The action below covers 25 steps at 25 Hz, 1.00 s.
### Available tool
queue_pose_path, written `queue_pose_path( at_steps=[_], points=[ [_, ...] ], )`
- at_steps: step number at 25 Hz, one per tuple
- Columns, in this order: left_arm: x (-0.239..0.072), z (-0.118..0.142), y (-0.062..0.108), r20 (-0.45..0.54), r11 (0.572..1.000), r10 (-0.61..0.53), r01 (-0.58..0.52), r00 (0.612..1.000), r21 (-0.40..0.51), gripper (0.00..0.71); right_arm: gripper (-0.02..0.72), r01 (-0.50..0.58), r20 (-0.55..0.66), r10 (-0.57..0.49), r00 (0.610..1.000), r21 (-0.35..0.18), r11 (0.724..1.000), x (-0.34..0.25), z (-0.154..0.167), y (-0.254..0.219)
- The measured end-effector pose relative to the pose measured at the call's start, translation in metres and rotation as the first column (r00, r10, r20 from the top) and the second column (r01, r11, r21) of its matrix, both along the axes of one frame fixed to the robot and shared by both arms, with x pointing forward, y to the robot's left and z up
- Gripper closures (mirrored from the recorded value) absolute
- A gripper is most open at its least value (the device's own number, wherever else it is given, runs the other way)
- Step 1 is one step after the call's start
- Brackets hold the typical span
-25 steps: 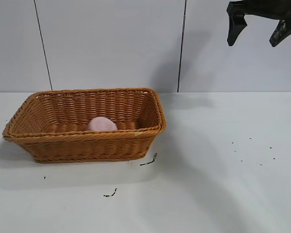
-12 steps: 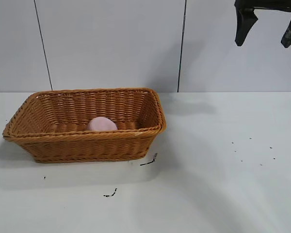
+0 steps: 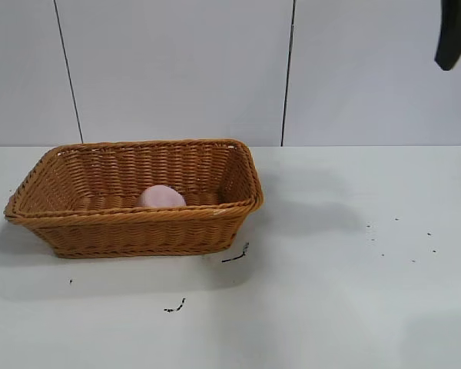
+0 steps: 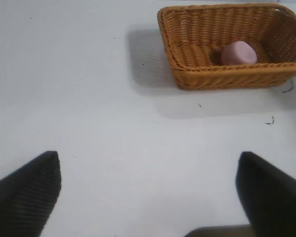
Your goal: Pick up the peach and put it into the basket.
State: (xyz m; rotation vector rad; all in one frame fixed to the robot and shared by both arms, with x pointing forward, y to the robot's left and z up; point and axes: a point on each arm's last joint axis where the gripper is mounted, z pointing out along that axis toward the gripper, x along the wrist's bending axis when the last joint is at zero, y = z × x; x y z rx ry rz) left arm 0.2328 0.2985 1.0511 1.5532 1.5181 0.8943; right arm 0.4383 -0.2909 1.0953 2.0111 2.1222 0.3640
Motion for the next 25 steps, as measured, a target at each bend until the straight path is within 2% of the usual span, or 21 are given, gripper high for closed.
queue_pose_path(
  at_steps=[3,7,11,12,15,18,22,25],
  points=[
    [0.0,0.0,0.0,0.0,1.0,0.0,0.0,1.0,0.0,0.017,0.008,0.001,0.019,-0.001,1.0,0.0,1.0,-0.042,-0.017,-0.001],
    [0.0,0.0,0.0,0.0,1.0,0.0,0.0,1.0,0.0,0.017,0.008,0.003,0.142,-0.005,0.99,0.01,1.0,-0.09,-0.036,-0.002],
    [0.0,0.0,0.0,0.0,1.0,0.0,0.0,1.0,0.0,0.017,0.008,0.001,0.28,-0.008,0.96,0.027,1.0,-0.132,-0.049,-0.001],
    [0.0,0.0,0.0,0.0,1.0,0.0,0.0,1.0,0.0,0.017,0.008,0.0,0.321,-0.009,0.947,0.028,1.0,-0.14,-0.048,-0.002],
    [0.0,0.0,0.0,0.0,1.0,0.0,0.0,1.0,0.0,0.017,0.008,-0.004,0.487,-0.011,0.873,0.031,1.0,-0.161,-0.04,-0.002],
    [0.0,0.0,0.0,0.0,1.0,0.0,0.0,1.0,0.0,0.017,0.008,-0.007,0.586,-0.014,0.81,0.033,0.999,-0.177,-0.042,-0.003],
    [0.0,0.0,0.0,0.0,1.0,0.0,0.0,1.0,0.0,0.017,0.008,-0.01,0.688,-0.016,0.726,0.035,0.999,-0.195,-0.042,-0.003],
    [0.0,0.0,0.0,0.0,1.0,0.0,0.0,1.0,0.0,0.017,0.008,-0.012,0.724,-0.016,0.689,0.034,0.999,-0.203,-0.042,-0.003]
  ],
)
